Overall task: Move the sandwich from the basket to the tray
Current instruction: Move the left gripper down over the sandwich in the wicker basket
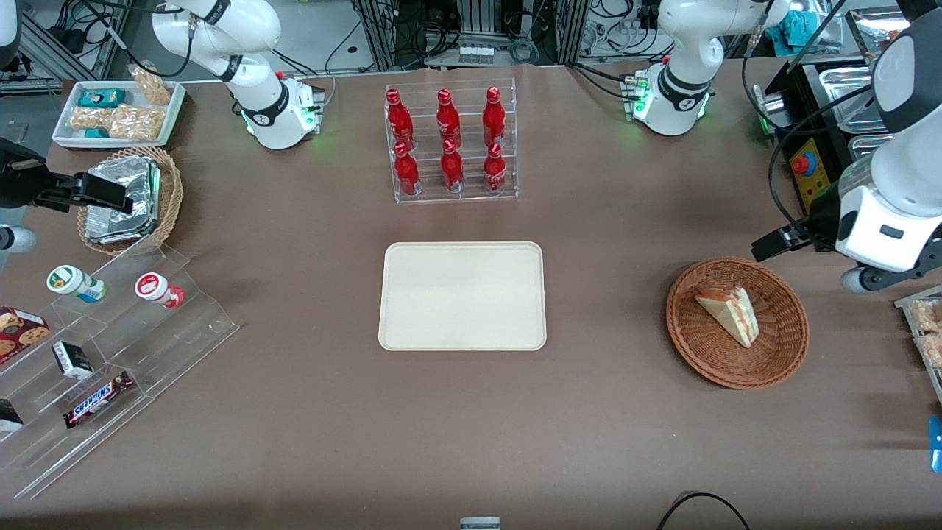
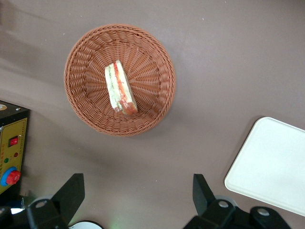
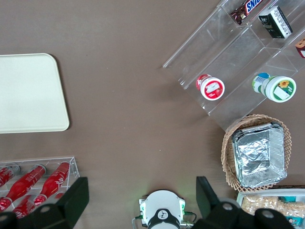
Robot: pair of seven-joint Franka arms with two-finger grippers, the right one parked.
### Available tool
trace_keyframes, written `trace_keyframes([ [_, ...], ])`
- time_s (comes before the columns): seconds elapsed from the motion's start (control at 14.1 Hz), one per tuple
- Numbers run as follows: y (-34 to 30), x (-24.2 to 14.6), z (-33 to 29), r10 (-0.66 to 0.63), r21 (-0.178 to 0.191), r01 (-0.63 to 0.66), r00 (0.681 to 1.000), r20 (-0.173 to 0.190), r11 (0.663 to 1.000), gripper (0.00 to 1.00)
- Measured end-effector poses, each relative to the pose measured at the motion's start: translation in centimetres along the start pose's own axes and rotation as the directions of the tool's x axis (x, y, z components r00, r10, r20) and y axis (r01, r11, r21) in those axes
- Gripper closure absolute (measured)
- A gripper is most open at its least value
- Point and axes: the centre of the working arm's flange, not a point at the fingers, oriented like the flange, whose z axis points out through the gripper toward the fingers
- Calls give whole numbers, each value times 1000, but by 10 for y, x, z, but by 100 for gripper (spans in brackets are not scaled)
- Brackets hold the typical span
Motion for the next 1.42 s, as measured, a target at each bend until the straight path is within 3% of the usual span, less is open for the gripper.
trace_keyframes([
  [0.42, 7, 2, 11, 10, 9, -10, 1000, 21, 1000, 0],
  [0.71, -11, 14, 52, -24, 76, 14, 991, 129, 997, 0],
  [0.78, -14, 21, 75, -30, 100, 16, 990, 139, 995, 0],
  [0.92, -14, 35, 129, -26, 104, 16, 994, 102, 994, 0],
  [1.2, -39, 40, 229, -50, 45, 50, 999, 3, 998, 0],
  [1.42, -57, 38, 266, -73, 15, 74, 997, -37, 997, 0],
])
